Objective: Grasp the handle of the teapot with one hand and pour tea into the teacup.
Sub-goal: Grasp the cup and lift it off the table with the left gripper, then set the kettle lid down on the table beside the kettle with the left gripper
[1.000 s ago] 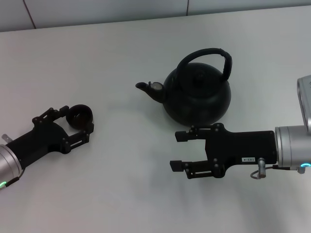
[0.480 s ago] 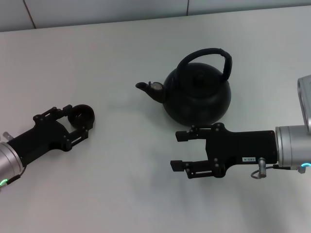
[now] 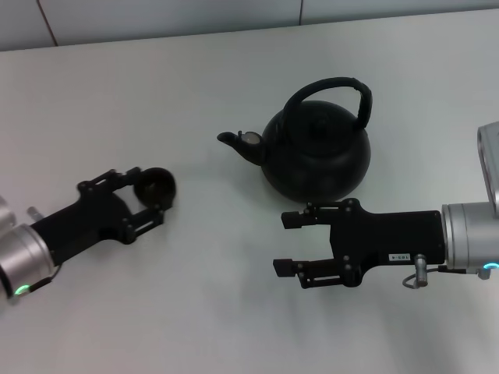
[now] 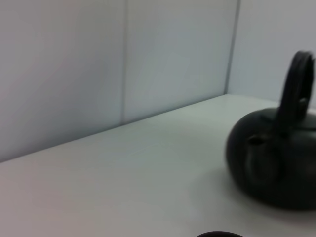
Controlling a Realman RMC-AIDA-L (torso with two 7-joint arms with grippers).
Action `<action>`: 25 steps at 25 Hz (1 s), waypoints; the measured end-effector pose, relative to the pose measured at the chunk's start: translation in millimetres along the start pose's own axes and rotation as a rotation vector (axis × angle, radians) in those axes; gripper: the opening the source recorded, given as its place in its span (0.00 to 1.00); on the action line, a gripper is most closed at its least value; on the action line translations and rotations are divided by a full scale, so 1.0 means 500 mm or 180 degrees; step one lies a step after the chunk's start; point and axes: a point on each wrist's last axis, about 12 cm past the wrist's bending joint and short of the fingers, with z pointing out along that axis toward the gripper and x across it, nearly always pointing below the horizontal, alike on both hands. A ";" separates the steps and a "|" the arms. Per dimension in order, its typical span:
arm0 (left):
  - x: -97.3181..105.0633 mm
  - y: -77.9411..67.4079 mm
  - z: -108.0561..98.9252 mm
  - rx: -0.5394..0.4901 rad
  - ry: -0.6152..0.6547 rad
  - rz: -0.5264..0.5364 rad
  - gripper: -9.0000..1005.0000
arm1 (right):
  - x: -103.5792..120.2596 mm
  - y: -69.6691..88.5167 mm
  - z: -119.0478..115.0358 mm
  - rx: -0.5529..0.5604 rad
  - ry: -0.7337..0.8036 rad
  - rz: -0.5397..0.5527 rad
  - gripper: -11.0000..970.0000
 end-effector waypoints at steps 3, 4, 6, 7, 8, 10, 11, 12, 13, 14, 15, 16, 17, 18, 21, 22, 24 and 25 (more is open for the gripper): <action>-0.015 -0.013 0.022 0.0173 -0.0080 -0.0017 0.68 | 0.000 0.001 0.001 -0.0010 -0.0005 0.0000 0.77; -0.015 -0.013 0.022 0.0173 -0.0080 -0.0017 0.68 | 0.000 0.001 0.001 -0.0010 -0.0005 0.0000 0.77; -0.021 -0.018 0.031 0.0235 -0.0110 -0.0018 0.68 | 0.000 0.002 0.003 -0.0023 -0.0001 -0.0001 0.77; -0.026 -0.020 0.038 0.0271 -0.0125 -0.0016 0.68 | 0.000 0.003 0.004 -0.0032 0.0002 -0.0002 0.77; -0.033 -0.024 0.049 0.0324 -0.0132 -0.0016 0.68 | 0.000 0.004 0.006 -0.0046 0.0008 -0.0004 0.77; -0.035 -0.025 0.053 0.0342 -0.0129 -0.0017 0.68 | 0.000 0.004 0.006 -0.0048 0.0008 -0.0004 0.77; -0.037 -0.026 0.057 0.0356 -0.0131 -0.0017 0.68 | 0.000 0.005 0.006 -0.0055 0.0012 -0.0005 0.77; -0.038 -0.027 0.058 0.0362 -0.0131 -0.0017 0.68 | 0.000 0.005 0.007 -0.0060 0.0015 -0.0006 0.77; -0.039 -0.027 0.059 0.0366 -0.0131 -0.0015 0.68 | 0.001 0.006 0.009 -0.0077 0.0023 -0.0008 0.77; -0.039 -0.027 0.059 0.0366 -0.0131 -0.0015 0.68 | 0.001 0.006 0.009 -0.0077 0.0023 -0.0008 0.77; -0.039 -0.027 0.060 0.0366 -0.0130 -0.0015 0.68 | 0.001 0.007 0.009 -0.0079 0.0023 -0.0008 0.77; -0.039 -0.027 0.060 0.0365 -0.0129 -0.0015 0.68 | 0.001 0.007 0.009 -0.0080 0.0023 -0.0007 0.77; -0.038 -0.027 0.060 0.0361 -0.0124 -0.0016 0.68 | 0.001 0.007 0.009 -0.0080 0.0022 -0.0006 0.77; -0.037 -0.027 0.060 0.0348 -0.0108 -0.0019 0.68 | 0.001 0.007 0.009 -0.0081 0.0022 -0.0007 0.77; -0.029 -0.027 0.059 0.0307 -0.0046 -0.0039 0.68 | 0.001 0.007 0.009 -0.0080 0.0021 -0.0010 0.77; -0.026 -0.027 0.058 0.0296 -0.0022 -0.0050 0.68 | 0.001 0.007 0.009 -0.0080 0.0021 -0.0010 0.77; -0.021 -0.029 0.058 0.0288 0.0009 -0.0072 0.68 | 0.001 0.007 0.009 -0.0080 0.0020 -0.0010 0.77; -0.020 -0.030 0.057 0.0287 0.0017 -0.0079 0.68 | 0.001 0.007 0.009 -0.0079 0.0019 -0.0010 0.77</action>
